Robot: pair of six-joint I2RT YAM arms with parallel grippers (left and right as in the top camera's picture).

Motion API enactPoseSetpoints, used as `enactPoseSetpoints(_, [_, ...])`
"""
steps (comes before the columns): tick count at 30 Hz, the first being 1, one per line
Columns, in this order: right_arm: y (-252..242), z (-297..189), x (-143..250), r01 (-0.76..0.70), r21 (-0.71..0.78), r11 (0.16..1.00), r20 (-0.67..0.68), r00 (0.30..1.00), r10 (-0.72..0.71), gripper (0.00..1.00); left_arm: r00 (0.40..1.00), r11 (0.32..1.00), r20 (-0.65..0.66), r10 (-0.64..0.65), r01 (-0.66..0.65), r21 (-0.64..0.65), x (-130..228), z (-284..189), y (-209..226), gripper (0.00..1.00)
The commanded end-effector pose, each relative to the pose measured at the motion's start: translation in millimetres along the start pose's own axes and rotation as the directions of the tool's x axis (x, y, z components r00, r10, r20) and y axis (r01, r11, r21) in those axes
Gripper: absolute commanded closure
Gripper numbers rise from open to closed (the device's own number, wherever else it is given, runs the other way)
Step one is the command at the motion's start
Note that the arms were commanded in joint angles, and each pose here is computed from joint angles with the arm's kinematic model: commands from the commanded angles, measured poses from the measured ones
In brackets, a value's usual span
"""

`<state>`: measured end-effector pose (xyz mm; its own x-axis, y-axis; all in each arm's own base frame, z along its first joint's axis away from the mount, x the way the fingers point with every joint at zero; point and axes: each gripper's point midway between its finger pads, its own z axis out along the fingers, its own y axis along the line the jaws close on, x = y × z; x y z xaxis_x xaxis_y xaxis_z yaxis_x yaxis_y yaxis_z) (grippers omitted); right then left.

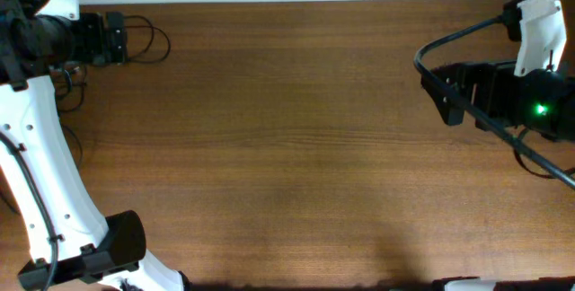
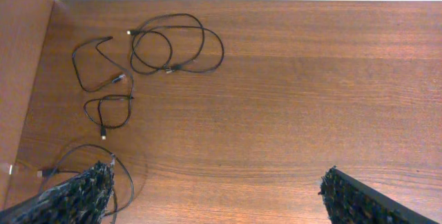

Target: Untangle cables

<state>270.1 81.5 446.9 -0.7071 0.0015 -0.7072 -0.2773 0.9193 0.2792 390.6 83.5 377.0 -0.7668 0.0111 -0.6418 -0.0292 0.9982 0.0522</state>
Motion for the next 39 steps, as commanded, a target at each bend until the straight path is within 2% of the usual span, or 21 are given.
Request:
enactPoseSetpoints(1, [-15.3,0.3,-0.1,0.007,0.089,0.996,-0.002,1.000,-0.007,0.01,1.000,1.000,0.012,-0.012,0.011,0.011,-1.2,-4.2,-2.6,0.01])
enactPoseSetpoints(8, [-36.0,5.9,-7.1,0.013,0.199,0.980,0.006,1.000,-0.015,0.01,1.000,1.000,0.012,-0.012,0.011,0.011,-1.2,-4.2,-2.6,0.01])
enactPoseSetpoints(11, [-34.4,14.2,-50.6,0.045,0.188,0.981,0.191,0.978,-0.081,0.01,1.000,1.000,0.012,-0.012,0.011,0.011,-1.2,-4.2,-2.6,0.01])
enactPoseSetpoints(13, [-30.2,5.1,-63.0,0.073,0.184,0.980,0.367,0.920,-0.138,0.01,1.000,1.000,0.012,-0.012,0.011,0.011,-1.2,-4.2,-2.6,0.01])
enactPoseSetpoints(14, [-31.3,2.0,-54.0,0.081,0.189,0.979,0.427,0.891,-0.156,0.01,1.000,1.000,0.012,-0.012,0.011,0.011,-1.2,-4.2,-2.6,0.01])
enactPoseSetpoints(18, [-67.0,16.3,35.2,0.049,0.251,0.967,0.579,0.793,-0.191,0.01,1.000,1.000,0.012,-0.012,0.011,0.011,-1.2,-4.2,-2.6,0.01])
enactPoseSetpoints(22, [-94.0,61.6,125.2,0.052,0.275,0.960,0.680,0.695,-0.233,0.01,1.000,1.000,0.012,-0.012,0.011,0.011,-1.2,-4.2,-2.6,0.01])
enactPoseSetpoints(24, [-101.3,78.9,150.2,0.057,0.277,0.959,0.703,0.669,-0.243,0.01,1.000,1.000,0.012,-0.012,0.011,0.011,-1.2,-4.2,-2.6,0.01])
enactPoseSetpoints(29, [-118.5,118.9,193.6,0.050,0.274,0.960,0.669,0.707,-0.228,0.01,1.000,1.000,0.012,-0.012,0.011,0.011,-1.2,-4.2,-2.6,0.01])
enactPoseSetpoints(32, [-130.1,146.3,221.2,0.038,0.268,0.963,0.623,0.755,-0.203,0.01,1.000,1.000,0.012,-0.012,0.011,0.011,-1.2,-4.2,-2.6,0.01])
enactPoseSetpoints(39, [-129.5,146.2,220.9,0.040,0.265,0.963,0.625,0.754,-0.203,0.01,1.000,1.000,0.012,-0.012,0.011,0.011,-1.2,-4.2,-2.6,0.01])
